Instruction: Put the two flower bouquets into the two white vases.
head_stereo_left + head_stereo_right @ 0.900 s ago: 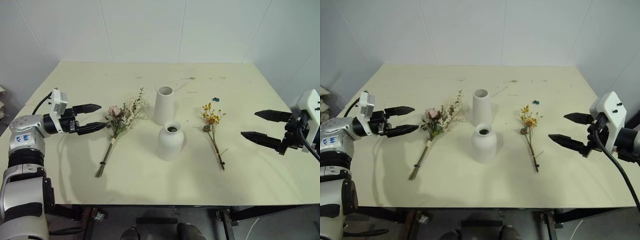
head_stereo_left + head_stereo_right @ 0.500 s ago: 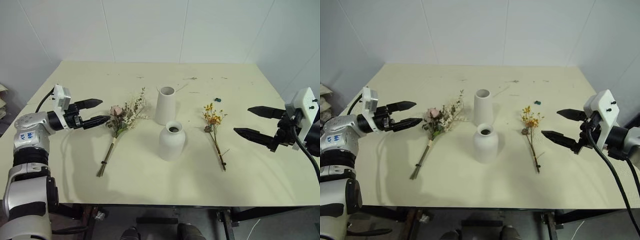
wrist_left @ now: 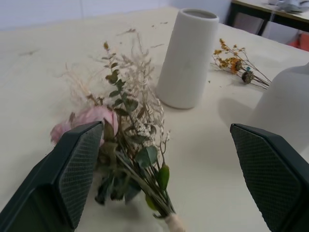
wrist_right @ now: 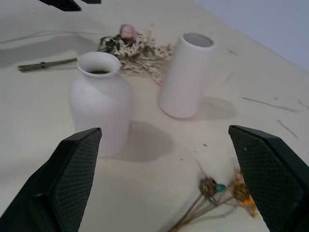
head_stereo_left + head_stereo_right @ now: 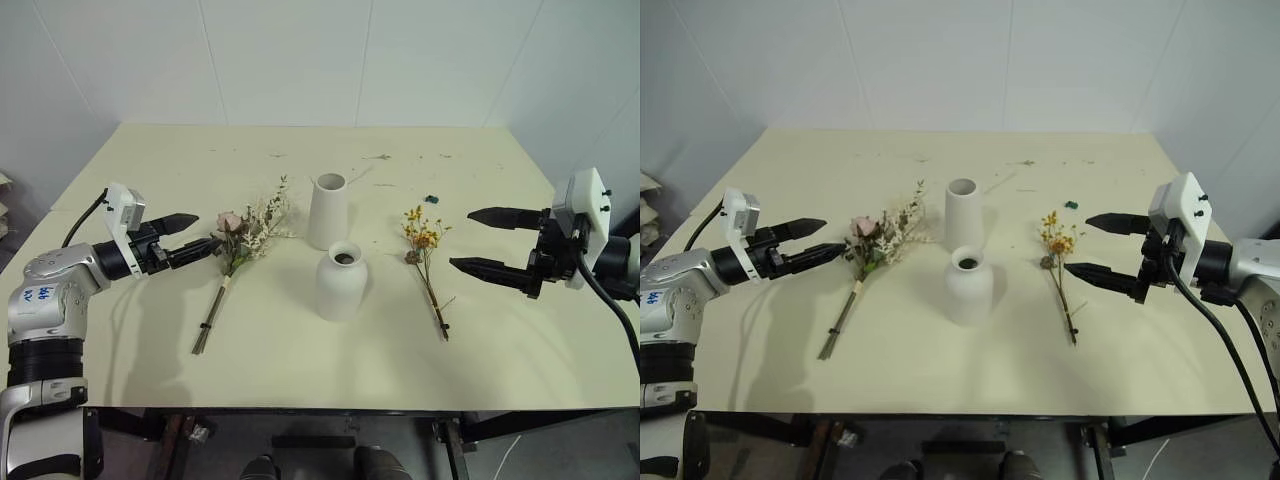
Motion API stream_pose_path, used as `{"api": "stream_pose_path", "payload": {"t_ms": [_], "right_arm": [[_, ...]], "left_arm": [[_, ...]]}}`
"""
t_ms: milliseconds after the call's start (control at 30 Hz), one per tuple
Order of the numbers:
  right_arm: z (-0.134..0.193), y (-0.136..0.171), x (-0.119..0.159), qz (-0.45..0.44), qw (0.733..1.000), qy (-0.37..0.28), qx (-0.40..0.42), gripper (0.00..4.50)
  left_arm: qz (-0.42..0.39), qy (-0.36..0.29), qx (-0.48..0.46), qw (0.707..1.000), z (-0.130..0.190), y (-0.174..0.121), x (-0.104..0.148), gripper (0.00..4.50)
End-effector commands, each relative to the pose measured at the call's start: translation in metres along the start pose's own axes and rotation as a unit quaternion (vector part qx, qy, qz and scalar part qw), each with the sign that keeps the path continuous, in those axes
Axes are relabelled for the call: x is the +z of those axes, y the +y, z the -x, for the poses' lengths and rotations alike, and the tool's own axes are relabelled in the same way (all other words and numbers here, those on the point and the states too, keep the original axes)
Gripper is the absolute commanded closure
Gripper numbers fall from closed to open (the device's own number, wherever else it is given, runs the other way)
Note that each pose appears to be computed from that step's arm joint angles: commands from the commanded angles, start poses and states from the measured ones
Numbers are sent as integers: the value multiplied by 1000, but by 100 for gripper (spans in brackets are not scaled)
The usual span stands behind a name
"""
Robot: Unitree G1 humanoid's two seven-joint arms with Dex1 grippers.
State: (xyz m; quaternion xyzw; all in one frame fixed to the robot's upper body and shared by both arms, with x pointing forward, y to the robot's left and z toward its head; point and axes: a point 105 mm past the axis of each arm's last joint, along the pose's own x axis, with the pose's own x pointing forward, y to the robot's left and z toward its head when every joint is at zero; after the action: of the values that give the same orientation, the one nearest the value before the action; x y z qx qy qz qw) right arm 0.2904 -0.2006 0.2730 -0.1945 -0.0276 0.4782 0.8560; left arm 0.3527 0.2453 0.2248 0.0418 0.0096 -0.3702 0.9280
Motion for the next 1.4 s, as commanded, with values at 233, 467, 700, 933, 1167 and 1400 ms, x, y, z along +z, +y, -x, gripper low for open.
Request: {"api": "stream_pose_path", "payload": {"t_ms": [233,467,700,933,1167,1400], "right_arm": [[-7,0,16,9,996,-49,71,5],[-9,4,21,7,989,-74,124,5],[-8,1,21,17,988,-67,135,5],[-14,1,17,10,989,-67,131,5],[-15,2,15,7,990,-68,123,5],[-14,3,14,6,991,-67,115,0]], "left_arm": [[33,88,75,993,5,-20,8,0],[66,178,82,978,2,-36,-3,0],[126,271,120,947,6,-42,-20,0],[145,306,134,931,-5,-38,-30,0],[156,333,125,922,-20,-39,-35,0],[170,355,135,909,-25,-34,-43,40]]}}
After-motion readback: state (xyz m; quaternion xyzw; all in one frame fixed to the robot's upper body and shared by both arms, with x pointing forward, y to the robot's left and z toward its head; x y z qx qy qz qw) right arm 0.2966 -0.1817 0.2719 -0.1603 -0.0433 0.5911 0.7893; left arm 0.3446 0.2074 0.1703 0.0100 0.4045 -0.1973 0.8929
